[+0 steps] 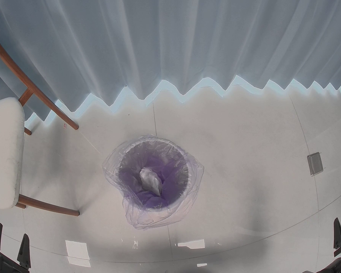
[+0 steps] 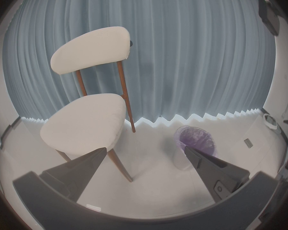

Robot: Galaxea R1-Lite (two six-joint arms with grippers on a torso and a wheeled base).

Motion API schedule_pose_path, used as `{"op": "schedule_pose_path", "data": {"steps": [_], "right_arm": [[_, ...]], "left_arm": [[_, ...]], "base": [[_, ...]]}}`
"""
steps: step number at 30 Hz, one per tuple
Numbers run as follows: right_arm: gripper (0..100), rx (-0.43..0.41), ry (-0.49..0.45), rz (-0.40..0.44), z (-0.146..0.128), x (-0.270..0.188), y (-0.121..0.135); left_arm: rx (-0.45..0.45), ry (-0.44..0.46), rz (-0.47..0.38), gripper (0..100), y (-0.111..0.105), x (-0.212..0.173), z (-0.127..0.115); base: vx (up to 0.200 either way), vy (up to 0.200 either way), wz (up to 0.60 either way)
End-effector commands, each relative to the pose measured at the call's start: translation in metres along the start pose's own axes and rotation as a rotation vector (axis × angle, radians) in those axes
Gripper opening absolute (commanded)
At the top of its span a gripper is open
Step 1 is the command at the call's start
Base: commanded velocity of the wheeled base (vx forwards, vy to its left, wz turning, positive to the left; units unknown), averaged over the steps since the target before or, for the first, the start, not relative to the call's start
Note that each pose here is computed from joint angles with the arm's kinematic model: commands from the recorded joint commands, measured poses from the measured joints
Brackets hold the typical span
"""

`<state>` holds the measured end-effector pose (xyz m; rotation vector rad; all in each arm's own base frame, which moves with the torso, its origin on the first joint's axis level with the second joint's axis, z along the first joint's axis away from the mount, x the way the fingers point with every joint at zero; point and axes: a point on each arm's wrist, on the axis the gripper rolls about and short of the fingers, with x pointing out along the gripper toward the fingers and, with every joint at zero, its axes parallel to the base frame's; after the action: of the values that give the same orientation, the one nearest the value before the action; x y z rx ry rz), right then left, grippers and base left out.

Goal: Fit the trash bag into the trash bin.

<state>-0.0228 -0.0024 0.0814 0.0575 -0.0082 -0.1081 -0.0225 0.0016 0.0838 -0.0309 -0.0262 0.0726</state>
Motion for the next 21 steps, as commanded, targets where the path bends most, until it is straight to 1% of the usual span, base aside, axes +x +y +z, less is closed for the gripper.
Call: {"op": "schedule_pose_path", "data": {"steps": [1, 3, 7, 8, 10, 21], "right_arm": [[100, -0.003, -0.006, -0.003, -0.0033, -0.0006, -0.0003], [100, -0.006, -0.005, 0.003, -0.0036, -0.0005, -0.0002], [100, -0.017, -0.002, 0.012, -0.0042, -0.0004, 0.0], [100, -0.047, 0.004, 0.048, -0.0055, -0.0001, 0.0008], [100, -0.059, 0.006, 0.076, -0.0057, -0.0001, 0.0014], [100, -0.056, 0.006, 0.073, -0.0057, -0.0001, 0.0014]], "left_arm": [[0.014, 0.022, -0.054, 100, -0.0009, -0.0006, -0.0079], [0.042, 0.038, -0.077, 100, -0.0014, -0.0009, -0.0091], [0.037, 0.04, -0.082, 100, -0.0012, -0.0011, -0.0087], [0.037, 0.037, -0.082, 100, -0.0012, -0.0009, -0.0087], [0.034, 0.034, -0.074, 100, -0.0013, -0.0008, -0.0086], [0.034, 0.032, -0.074, 100, -0.0013, -0.0008, -0.0085]], "base": [[0.0, 0.0, 0.0], [0.0, 0.0, 0.0], [0.0, 0.0, 0.0], [0.0, 0.0, 0.0], [0.0, 0.0, 0.0], [0.0, 0.0, 0.0]]}}
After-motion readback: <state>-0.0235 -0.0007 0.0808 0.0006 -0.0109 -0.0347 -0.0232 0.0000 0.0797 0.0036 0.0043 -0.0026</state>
